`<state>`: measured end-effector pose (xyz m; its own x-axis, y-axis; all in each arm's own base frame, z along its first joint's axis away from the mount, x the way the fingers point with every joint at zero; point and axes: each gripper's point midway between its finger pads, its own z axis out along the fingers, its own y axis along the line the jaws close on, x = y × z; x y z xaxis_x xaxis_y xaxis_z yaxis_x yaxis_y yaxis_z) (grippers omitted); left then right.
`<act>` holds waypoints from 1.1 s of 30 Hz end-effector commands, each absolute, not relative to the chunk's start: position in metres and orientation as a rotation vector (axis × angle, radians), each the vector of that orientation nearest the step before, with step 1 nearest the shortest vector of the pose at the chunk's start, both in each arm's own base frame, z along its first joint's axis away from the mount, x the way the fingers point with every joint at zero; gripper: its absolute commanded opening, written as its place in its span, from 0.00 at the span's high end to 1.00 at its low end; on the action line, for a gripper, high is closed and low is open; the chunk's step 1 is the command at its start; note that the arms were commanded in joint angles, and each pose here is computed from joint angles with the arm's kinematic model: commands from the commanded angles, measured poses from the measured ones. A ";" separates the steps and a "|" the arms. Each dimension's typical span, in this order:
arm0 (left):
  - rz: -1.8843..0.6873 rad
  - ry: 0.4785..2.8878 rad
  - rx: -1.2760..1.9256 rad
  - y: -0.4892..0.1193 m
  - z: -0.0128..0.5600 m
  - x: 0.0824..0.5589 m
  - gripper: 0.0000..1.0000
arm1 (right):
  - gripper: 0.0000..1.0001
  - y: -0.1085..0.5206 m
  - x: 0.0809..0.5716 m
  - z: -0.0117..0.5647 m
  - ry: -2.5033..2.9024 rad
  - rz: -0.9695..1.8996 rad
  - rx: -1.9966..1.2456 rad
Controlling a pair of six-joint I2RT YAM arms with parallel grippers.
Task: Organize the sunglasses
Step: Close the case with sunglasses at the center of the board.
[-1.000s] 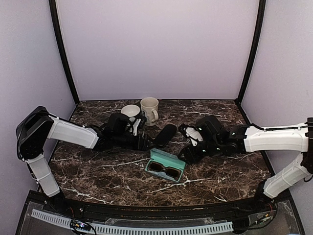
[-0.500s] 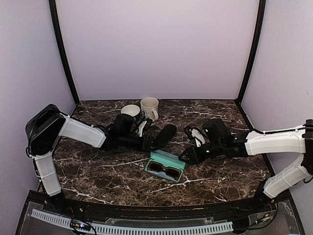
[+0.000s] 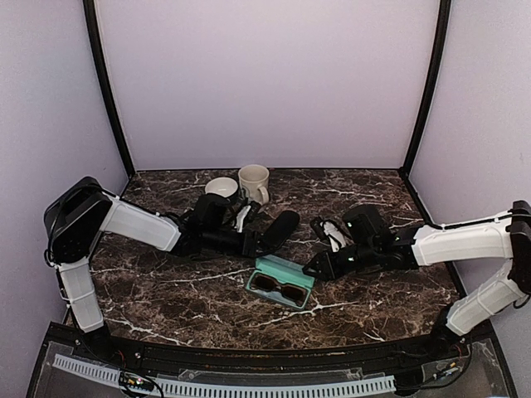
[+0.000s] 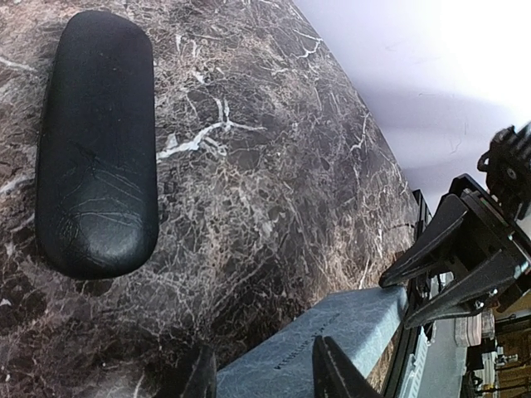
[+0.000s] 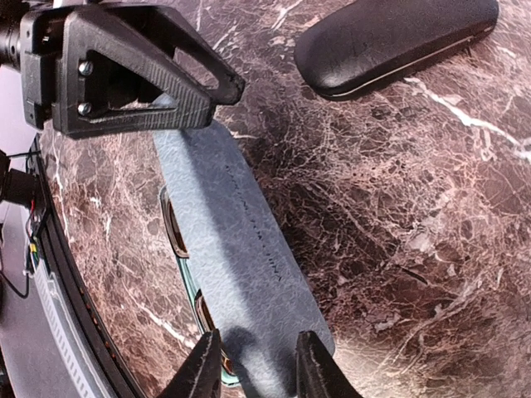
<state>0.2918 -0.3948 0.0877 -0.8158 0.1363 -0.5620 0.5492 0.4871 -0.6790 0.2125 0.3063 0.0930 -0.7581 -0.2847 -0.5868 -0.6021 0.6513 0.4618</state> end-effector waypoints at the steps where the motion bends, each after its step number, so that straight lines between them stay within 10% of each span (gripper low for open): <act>1: -1.301 2.280 0.591 -0.397 0.093 0.282 0.61 | 0.71 0.310 0.214 0.094 2.369 0.953 -0.686; 33: -1.035 2.348 0.565 -0.360 0.057 0.227 0.68 | 0.69 0.344 0.168 0.077 2.326 0.777 -0.830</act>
<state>0.2360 -0.3750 0.0613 -0.7737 0.1512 -0.6153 0.5720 0.5842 -0.5758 0.1647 0.3400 0.0595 -0.6816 -0.4094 -0.6065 -0.6853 0.6478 0.3328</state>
